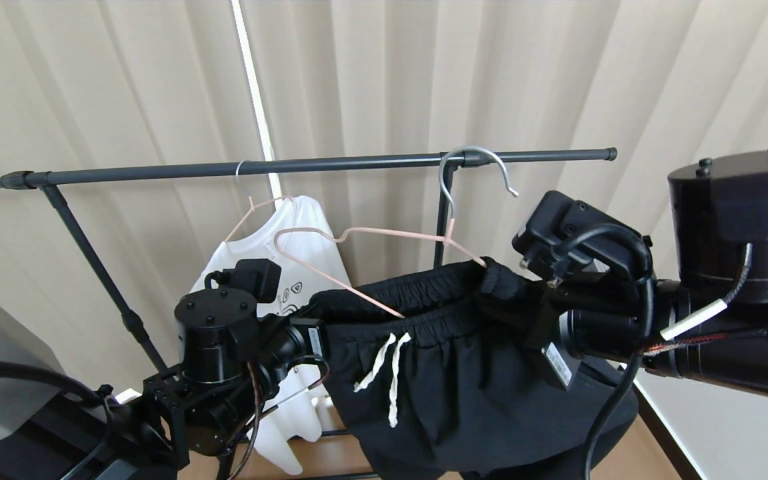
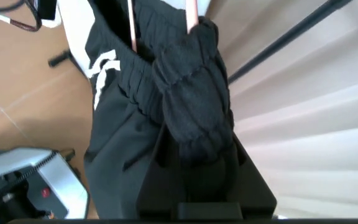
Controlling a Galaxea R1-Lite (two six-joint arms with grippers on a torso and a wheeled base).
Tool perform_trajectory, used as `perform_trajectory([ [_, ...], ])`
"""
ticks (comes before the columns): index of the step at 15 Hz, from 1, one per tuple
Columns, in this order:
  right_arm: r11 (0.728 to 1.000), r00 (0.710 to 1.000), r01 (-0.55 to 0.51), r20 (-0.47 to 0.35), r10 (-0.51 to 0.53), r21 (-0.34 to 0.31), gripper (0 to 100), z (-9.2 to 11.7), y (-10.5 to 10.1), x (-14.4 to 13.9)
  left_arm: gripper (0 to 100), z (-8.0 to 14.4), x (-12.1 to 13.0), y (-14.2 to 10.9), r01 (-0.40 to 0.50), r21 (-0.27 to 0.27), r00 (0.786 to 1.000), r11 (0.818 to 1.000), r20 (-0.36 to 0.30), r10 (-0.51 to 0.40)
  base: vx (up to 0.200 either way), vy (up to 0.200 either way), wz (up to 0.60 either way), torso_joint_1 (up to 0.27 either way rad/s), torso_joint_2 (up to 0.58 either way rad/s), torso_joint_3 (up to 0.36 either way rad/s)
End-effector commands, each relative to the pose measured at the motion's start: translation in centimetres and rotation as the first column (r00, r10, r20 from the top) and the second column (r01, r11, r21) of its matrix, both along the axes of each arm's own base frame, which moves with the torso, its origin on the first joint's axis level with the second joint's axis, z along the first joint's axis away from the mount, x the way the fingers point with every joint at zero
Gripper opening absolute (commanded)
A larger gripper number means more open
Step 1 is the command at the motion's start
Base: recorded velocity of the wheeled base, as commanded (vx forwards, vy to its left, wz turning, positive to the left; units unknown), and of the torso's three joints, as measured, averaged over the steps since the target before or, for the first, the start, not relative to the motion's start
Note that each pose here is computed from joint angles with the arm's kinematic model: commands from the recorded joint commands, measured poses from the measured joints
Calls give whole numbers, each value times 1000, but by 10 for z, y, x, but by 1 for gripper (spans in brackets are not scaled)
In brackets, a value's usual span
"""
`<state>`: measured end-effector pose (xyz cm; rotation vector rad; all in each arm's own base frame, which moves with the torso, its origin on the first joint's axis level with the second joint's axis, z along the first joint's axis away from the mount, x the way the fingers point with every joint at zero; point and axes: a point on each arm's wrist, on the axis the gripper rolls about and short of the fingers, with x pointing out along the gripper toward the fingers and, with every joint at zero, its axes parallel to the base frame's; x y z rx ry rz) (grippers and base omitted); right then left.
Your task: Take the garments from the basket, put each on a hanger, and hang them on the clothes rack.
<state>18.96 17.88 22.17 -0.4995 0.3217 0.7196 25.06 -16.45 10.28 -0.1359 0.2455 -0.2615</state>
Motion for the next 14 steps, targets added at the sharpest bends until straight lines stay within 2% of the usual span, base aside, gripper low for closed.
perform_trajectory([
  [1,1000,999,-3,-44,4,9,0,-34,-17,-1,0,4,0,2,-7,-9,1000,1000,12,7,0,0,0,0,0,0],
  [2,999,999,-8,-42,10,44,0,-43,-20,1,0,5,1,2,-8,-9,1000,1000,15,8,0,0,0,0,0,0],
  [4,997,1000,-16,-8,17,79,0,-46,-21,7,0,5,2,2,-11,-9,1000,1000,18,11,0,0,0,0,0,0],
  [8,998,1000,-2,-24,3,67,0,-52,-26,8,0,7,8,8,-35,-13,999,999,27,35,0,0,0,0,0,0],
  [14,1000,1000,-21,-9,21,-15,0,-62,-35,11,0,8,17,23,-88,-6,996,996,32,88,0,0,0,0,0,0],
])
